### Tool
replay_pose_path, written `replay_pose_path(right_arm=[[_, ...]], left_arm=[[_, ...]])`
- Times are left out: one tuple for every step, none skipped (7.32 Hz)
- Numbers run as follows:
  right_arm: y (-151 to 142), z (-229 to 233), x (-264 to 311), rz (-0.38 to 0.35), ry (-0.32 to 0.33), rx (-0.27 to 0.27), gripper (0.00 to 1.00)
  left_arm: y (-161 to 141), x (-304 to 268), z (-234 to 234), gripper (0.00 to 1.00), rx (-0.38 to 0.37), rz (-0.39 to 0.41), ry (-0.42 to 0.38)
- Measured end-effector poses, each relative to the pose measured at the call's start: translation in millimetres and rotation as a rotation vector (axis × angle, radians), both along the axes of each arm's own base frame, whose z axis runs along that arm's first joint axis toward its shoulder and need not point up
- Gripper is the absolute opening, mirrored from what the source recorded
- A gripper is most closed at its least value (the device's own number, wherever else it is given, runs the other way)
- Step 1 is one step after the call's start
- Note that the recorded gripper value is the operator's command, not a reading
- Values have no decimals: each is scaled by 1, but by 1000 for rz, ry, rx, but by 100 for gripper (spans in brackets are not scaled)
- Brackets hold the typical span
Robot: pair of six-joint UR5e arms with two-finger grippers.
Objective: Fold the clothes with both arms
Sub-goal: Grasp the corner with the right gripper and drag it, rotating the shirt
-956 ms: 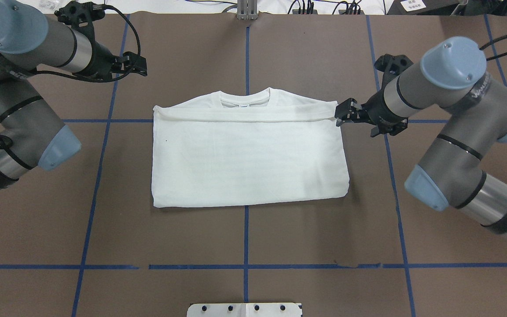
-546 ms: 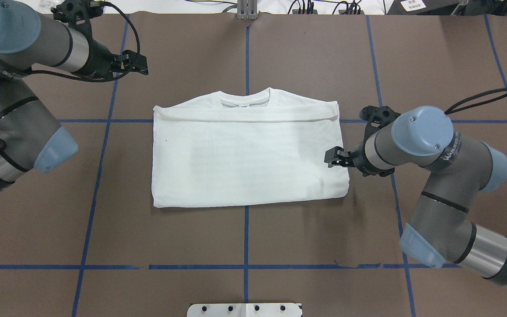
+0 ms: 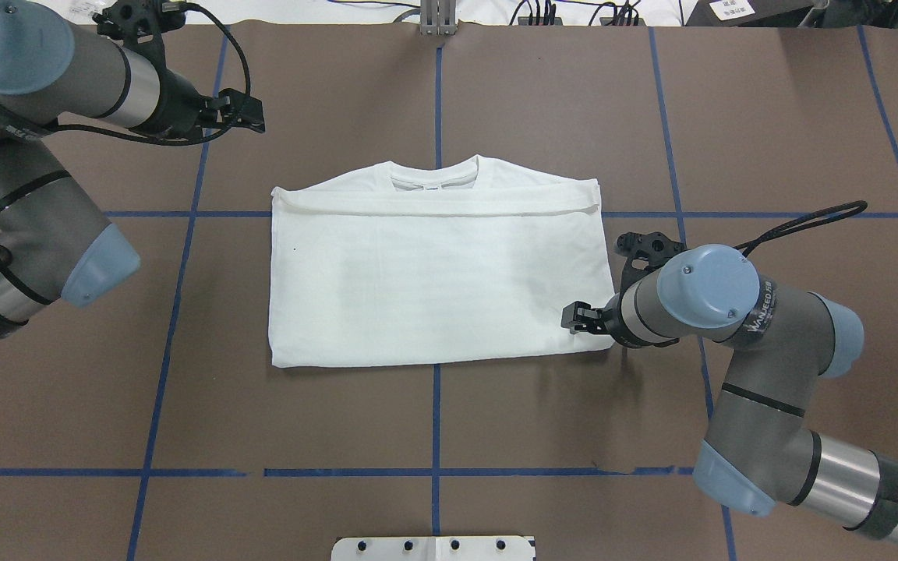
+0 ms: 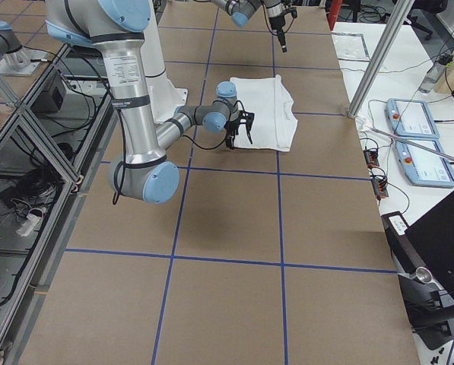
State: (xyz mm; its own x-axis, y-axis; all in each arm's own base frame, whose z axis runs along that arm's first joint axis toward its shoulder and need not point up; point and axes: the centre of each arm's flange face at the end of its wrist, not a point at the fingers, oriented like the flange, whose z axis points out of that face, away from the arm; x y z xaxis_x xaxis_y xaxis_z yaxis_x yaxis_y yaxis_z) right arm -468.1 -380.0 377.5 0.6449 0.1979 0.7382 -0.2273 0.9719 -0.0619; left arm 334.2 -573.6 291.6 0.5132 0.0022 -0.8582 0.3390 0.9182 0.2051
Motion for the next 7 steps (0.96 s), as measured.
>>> replay_pose_path(right_arm=[[0,-1,0,0,-1,0,0],[1,-2,1,1,-4,1,0],[1,-3,2,2,-5,2,0],[1,-2,4,3,-4,3,0],[1,-1,5,4,-2,3,0],[2,3,9,5,2,2,0],[6,9,18,5,9,-1,0]], left_arm=[[0,0,1,100,0,0,-2],[-1,0,2,100,-1,0,-4],[-1,1,3,100,-2,-1,-5],[-2,1,3,100,-2,-2,-6],[-2,1,4,100,-3,-2,-8],[-2,1,5,100,-4,-2,-9],[-2,1,5,100,-5,-2,-9]])
